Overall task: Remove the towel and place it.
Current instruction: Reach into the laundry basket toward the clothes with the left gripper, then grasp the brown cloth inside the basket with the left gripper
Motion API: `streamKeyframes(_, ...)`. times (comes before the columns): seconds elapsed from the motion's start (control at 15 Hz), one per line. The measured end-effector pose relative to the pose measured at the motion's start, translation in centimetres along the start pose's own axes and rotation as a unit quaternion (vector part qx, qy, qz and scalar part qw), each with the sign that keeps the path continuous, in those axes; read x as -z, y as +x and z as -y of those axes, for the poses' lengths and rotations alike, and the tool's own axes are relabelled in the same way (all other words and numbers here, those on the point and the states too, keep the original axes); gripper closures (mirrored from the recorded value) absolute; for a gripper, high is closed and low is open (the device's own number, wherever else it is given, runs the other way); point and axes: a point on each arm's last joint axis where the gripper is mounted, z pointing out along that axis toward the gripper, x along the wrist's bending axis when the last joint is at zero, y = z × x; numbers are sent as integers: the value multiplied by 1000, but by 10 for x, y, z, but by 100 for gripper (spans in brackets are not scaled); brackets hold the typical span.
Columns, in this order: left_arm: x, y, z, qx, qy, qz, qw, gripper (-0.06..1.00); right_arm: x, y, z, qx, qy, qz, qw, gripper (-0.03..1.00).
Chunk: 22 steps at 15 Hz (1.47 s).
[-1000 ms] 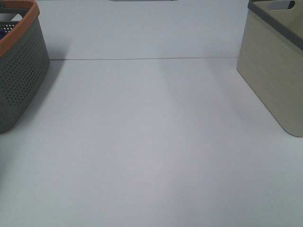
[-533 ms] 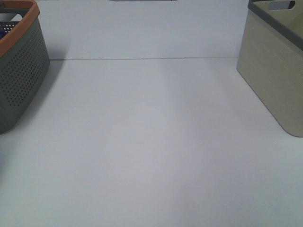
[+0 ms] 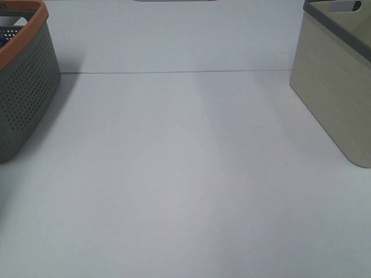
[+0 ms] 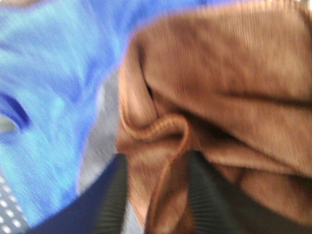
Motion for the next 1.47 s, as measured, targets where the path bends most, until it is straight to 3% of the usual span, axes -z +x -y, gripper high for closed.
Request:
streamKeyframes(0.13, 0, -2, 3, -24, 30, 3, 999, 71, 0, 0, 0, 0, 0, 0, 1000, 39)
streamKeyframes(0.4, 0, -7, 8, -30, 57, 32, 997, 72, 0, 0, 0, 0, 0, 0, 1000, 39)
streamKeyframes(0.73, -5, -4, 9, -9, 59, 10, 998, 72, 0, 0, 0, 0, 0, 0, 1000, 39)
streamKeyframes(1.27, -15, -7, 13, 2, 69, 22, 997, 72, 0, 0, 0, 0, 0, 0, 1000, 39)
streamKeyframes(1.4, -15, -6, 12, 2, 65, 16, 998, 81, 0, 0, 0, 0, 0, 0, 1000, 39)
streamKeyframes(1.47, -15, -6, 12, 2, 65, 16, 998, 90, 0, 0, 0, 0, 0, 0, 1000, 39)
